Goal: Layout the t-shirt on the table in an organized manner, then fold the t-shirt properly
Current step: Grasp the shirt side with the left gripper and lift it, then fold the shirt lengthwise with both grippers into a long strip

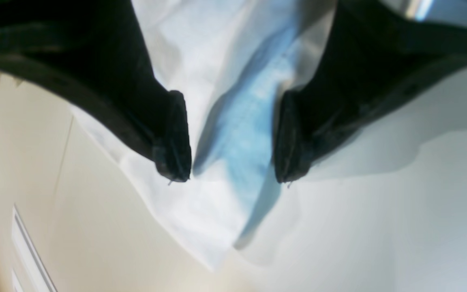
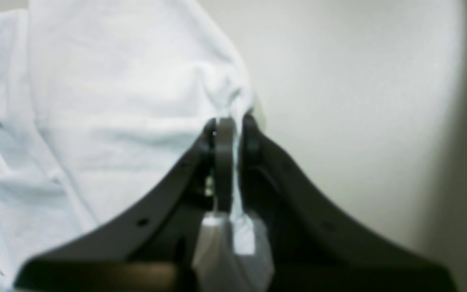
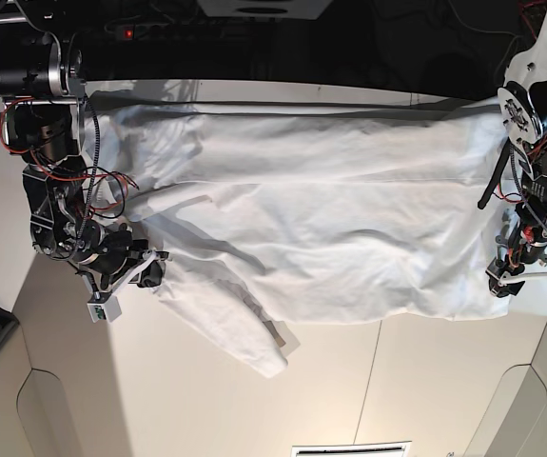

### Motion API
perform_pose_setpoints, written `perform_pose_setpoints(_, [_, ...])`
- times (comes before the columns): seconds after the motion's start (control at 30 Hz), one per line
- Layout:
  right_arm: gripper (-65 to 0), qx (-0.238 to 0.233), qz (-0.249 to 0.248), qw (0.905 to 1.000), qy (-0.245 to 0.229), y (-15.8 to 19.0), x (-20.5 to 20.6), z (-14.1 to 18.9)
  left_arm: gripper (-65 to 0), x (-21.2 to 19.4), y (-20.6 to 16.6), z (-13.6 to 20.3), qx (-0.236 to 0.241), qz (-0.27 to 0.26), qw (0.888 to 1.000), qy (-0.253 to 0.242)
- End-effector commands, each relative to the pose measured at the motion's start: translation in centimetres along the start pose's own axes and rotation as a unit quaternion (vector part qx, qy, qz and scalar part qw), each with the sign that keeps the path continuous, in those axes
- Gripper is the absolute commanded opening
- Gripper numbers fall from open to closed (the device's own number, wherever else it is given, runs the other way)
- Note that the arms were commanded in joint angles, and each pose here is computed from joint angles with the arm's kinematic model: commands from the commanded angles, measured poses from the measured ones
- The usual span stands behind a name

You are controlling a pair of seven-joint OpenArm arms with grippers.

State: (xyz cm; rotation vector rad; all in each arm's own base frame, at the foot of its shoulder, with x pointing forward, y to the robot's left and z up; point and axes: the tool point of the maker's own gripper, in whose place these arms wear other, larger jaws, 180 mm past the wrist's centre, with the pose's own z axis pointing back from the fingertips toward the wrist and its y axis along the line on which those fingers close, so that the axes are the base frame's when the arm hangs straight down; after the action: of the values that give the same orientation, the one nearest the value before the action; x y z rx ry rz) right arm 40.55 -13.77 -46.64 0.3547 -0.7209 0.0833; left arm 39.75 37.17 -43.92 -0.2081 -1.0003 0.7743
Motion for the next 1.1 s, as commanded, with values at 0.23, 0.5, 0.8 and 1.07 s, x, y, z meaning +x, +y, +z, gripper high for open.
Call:
perform_pose_setpoints(0.23, [-65.0, -0.012, 0.010, 0.9996, 0.024, -0.6, -0.6, 0.1, -33.7, 2.2, -1.5, -0.3, -0.020, -0.022, 0.999, -0.020])
perform_pose_setpoints(0.5, [-65.0, -0.014, 0.015, 0.9997, 0.011, -0.6, 1.1, 0.7, -65.0, 3.5, -4.0, 0.4, -0.104, -0.043, 0.993, -0.035])
perform_pose_setpoints(0.8, [-65.0, -0.019, -0.019, 0.9985, -0.047, -1.8, 6.2, 3.6, -65.0, 5.1, -4.9, 1.9, -0.168, -0.046, 0.984, -0.040])
perform_pose_setpoints(1.07, [-65.0, -0.029, -0.009, 0.9977, -0.061, -3.9, 7.4, 5.3, -65.0, 6.2, -2.2, 2.9, -0.153, 0.006, 0.987, -0.054])
